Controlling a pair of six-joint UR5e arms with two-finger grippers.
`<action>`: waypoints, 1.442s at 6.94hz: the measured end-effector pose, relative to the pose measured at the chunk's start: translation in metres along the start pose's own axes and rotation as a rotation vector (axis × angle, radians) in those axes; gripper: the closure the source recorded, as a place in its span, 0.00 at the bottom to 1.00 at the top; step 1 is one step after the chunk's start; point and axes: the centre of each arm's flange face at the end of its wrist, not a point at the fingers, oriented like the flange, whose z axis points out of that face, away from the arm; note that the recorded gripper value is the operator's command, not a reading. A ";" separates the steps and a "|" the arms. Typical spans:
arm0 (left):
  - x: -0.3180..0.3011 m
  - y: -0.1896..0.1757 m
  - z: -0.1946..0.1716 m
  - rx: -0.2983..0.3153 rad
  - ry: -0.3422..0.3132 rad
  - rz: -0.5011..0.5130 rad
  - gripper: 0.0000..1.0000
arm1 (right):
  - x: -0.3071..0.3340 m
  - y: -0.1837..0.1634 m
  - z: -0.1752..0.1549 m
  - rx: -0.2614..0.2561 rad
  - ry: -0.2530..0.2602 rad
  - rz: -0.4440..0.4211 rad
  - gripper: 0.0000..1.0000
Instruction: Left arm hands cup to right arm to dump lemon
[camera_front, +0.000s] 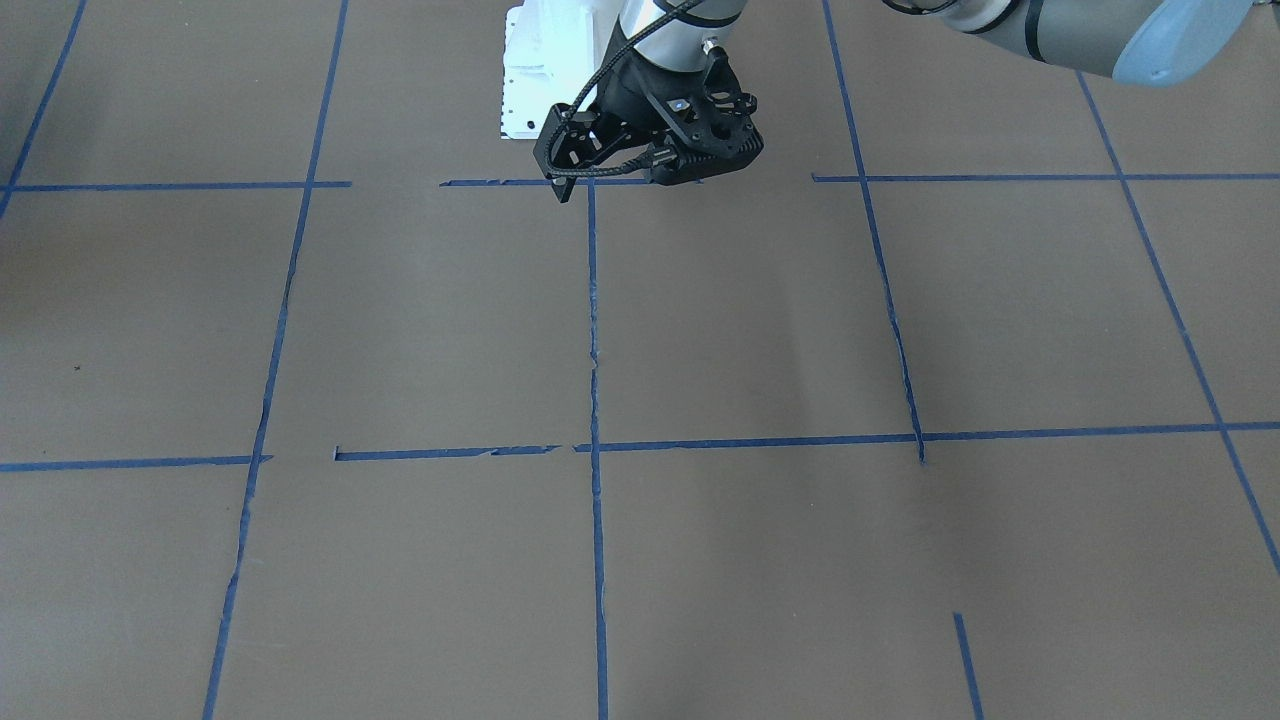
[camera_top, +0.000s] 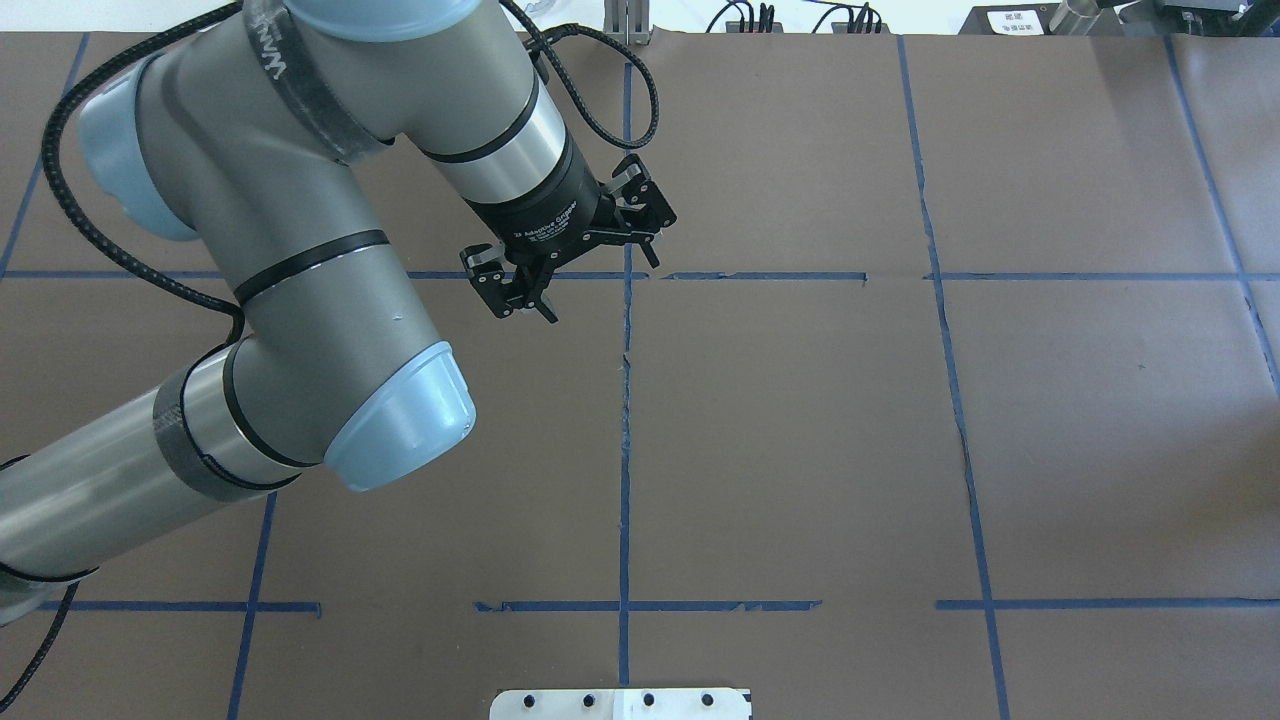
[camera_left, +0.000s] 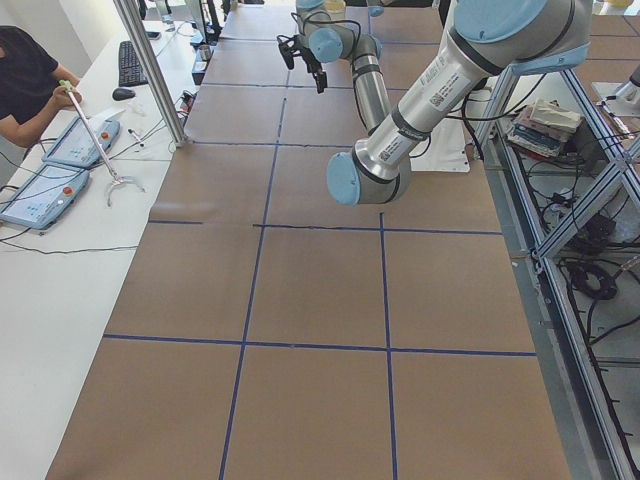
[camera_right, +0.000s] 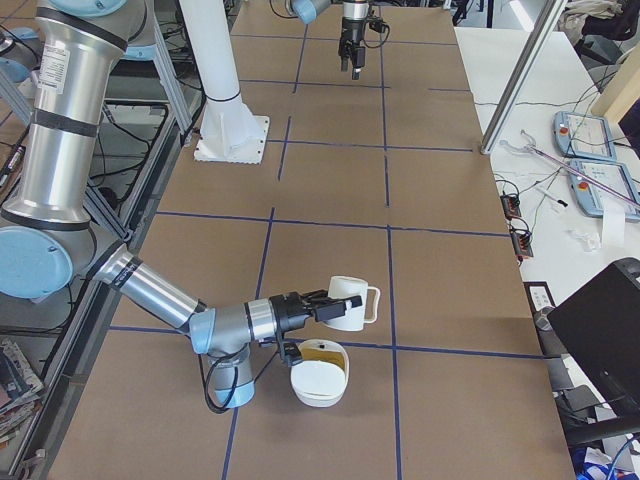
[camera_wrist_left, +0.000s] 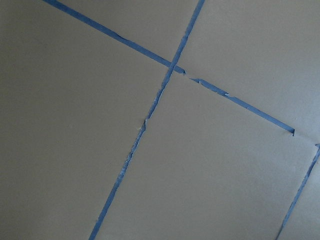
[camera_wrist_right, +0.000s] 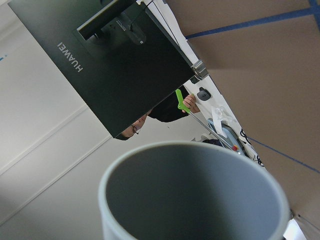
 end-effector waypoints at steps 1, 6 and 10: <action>-0.001 0.001 -0.002 0.000 0.004 0.002 0.00 | -0.005 0.018 0.027 0.046 0.015 -0.064 0.86; -0.004 0.001 -0.002 0.000 0.004 0.002 0.00 | 0.029 0.098 0.158 0.145 0.095 -0.401 0.86; -0.008 -0.002 0.003 -0.001 -0.006 0.000 0.00 | 0.112 0.207 0.269 0.087 0.213 -1.096 0.89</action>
